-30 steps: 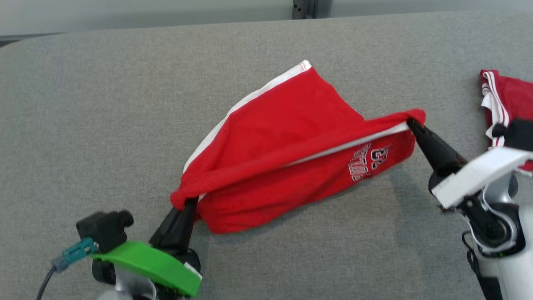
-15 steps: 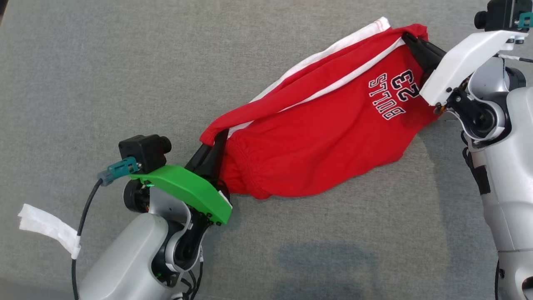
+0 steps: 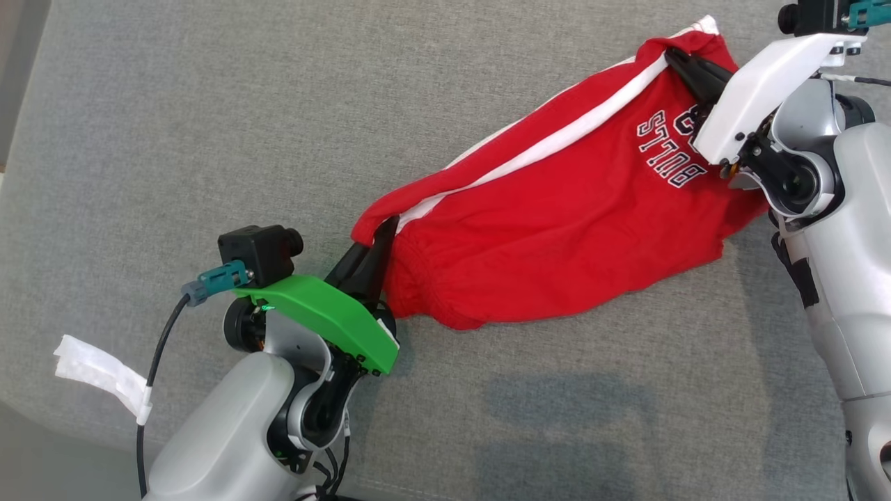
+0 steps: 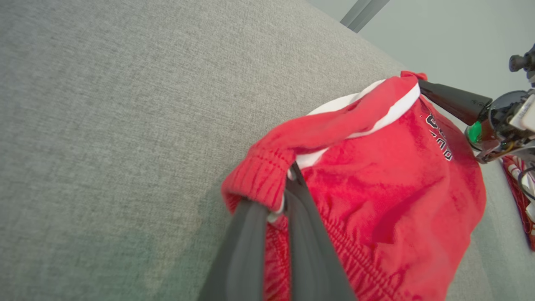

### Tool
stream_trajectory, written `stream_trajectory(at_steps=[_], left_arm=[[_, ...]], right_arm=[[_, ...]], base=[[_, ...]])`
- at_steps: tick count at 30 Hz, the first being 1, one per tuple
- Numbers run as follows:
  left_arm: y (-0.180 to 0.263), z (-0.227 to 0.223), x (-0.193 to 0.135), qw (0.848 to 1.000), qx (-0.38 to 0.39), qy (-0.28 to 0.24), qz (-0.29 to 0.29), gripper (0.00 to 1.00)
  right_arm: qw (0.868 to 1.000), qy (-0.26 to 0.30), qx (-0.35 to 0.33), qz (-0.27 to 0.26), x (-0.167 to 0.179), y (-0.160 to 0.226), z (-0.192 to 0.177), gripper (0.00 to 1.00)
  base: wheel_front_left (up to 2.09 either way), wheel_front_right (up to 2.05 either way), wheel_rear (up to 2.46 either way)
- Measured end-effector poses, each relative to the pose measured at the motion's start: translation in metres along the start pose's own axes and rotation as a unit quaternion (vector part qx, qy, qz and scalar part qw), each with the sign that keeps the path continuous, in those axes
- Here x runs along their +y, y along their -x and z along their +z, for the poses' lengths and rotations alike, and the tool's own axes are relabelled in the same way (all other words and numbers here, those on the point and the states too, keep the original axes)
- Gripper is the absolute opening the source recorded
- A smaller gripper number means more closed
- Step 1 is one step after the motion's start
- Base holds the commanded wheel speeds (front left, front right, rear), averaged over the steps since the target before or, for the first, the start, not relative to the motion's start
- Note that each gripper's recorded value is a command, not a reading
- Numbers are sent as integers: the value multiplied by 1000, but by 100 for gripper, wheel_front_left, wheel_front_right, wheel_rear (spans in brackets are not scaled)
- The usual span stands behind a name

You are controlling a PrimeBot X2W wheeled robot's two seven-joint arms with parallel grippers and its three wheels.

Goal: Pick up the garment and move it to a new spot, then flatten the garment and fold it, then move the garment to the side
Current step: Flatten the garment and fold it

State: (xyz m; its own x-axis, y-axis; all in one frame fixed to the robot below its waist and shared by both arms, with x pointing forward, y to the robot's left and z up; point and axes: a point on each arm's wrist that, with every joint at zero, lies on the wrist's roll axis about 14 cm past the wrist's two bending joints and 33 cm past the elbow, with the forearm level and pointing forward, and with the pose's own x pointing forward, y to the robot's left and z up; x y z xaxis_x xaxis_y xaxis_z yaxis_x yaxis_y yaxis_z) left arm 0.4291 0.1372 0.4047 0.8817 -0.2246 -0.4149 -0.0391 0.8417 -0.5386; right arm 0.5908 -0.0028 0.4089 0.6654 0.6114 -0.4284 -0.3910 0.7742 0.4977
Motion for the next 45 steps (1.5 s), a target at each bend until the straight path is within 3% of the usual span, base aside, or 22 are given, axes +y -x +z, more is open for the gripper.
stream_trajectory(at_steps=[1,2,8,13,18,23,32,33,34,45], left_arm=[[-1,0,0,1000,0,0,-1,47],[-1,0,-1,1000,0,0,-2,100],[3,7,-1,1000,-8,-16,-4,100],[28,15,5,997,-38,-69,14,100],[51,17,-6,991,-81,-104,20,100],[57,23,-9,985,-133,-106,39,100],[48,24,-9,976,-167,-128,57,100],[47,26,-8,976,-171,-123,59,100],[46,26,-6,975,-172,-123,62,100],[66,12,29,973,-163,-129,98,100]], right_arm=[[1000,5,1,0,0,1,0,38],[1000,6,-1,-1,-1,3,1,100],[999,40,-10,-5,-2,19,14,100],[990,129,47,-22,-9,47,10,100],[981,163,84,-60,-29,69,12,100],[973,183,117,-85,-42,64,1,100],[961,188,188,-78,-43,31,-39,100],[961,187,192,-76,-42,28,-40,27],[961,185,192,-74,-42,25,-41,0],[983,91,156,-21,-3,30,-61,0]], base=[[0,0,0],[0,0,0],[0,0,0],[0,0,0],[0,0,0],[0,0,0],[0,0,0],[0,0,0],[0,0,0],[0,0,0]])
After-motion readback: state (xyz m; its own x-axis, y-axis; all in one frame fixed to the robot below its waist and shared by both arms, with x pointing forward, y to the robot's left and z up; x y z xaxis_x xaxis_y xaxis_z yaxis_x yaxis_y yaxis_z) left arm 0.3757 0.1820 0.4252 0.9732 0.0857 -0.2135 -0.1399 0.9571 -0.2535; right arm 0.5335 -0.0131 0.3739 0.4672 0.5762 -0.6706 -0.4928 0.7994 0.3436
